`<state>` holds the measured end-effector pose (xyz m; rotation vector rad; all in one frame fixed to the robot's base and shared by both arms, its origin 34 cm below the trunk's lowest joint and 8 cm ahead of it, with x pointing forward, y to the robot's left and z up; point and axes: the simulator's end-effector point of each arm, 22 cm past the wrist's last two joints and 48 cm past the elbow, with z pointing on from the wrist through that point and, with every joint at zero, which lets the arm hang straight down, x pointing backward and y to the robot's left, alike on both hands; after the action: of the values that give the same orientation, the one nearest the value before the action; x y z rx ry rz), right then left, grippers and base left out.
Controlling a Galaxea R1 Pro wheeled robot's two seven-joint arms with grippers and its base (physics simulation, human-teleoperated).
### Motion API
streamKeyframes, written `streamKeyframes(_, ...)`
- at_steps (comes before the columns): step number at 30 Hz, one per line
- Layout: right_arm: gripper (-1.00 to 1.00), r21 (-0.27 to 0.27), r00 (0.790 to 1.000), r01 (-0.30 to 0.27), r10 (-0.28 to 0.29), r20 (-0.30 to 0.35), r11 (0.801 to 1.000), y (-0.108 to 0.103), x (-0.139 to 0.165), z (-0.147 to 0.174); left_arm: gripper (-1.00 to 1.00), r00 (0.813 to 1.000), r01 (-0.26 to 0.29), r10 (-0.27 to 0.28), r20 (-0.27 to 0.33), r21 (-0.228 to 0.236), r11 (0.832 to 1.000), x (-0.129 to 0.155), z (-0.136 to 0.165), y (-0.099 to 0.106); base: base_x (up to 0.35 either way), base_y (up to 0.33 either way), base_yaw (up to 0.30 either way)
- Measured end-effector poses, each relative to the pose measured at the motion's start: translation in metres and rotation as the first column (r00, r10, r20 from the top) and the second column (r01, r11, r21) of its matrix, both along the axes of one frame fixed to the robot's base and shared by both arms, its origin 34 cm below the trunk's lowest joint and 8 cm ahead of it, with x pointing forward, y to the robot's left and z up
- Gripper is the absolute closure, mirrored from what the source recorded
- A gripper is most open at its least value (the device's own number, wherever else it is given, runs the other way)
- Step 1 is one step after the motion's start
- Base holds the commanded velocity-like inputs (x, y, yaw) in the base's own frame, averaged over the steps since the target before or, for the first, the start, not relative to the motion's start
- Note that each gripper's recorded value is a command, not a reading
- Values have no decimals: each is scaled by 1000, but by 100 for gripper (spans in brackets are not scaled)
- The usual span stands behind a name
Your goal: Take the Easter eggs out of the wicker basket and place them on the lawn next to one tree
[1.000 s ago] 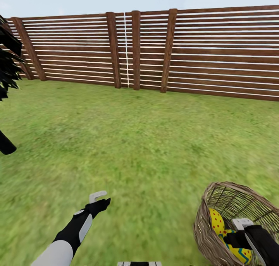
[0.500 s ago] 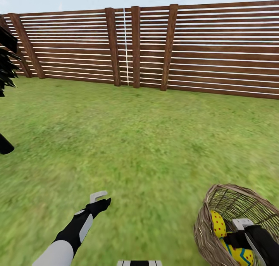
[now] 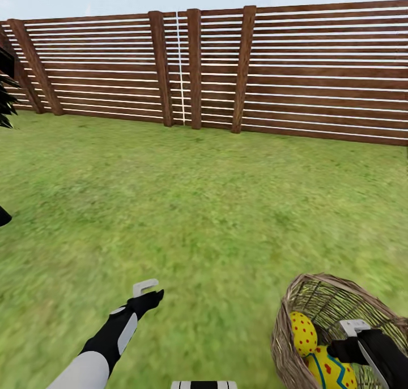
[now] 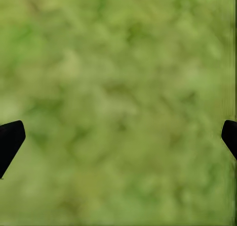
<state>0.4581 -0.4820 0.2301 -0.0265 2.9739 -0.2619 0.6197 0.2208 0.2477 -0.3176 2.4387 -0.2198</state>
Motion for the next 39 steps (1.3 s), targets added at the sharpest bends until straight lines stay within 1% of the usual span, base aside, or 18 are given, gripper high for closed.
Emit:
streamKeyframes(8,-100,0,1000,-2,2,-1,1000,1,0,0,-100,1000,2,-2,-2,-4,1000,-1,-1,-3,7,-17,0)
streamKeyframes(26,-100,3,997,-9,9,-77,1000,4,-21,-30,-100,997,-2,2,-79,1,1000,-22,-42,-1,0,0,0)
streamKeyframes(35,-100,5,997,-11,11,-78,1000,7,-21,-31,-100,997,-1,1,-76,0,1000,-21,-42,0,3,0,0)
streamKeyframes(39,-100,5,997,-10,11,-78,1000,6,-22,-31,-100,997,-2,2,-77,2,1000,-21,-42,2,218,0,0)
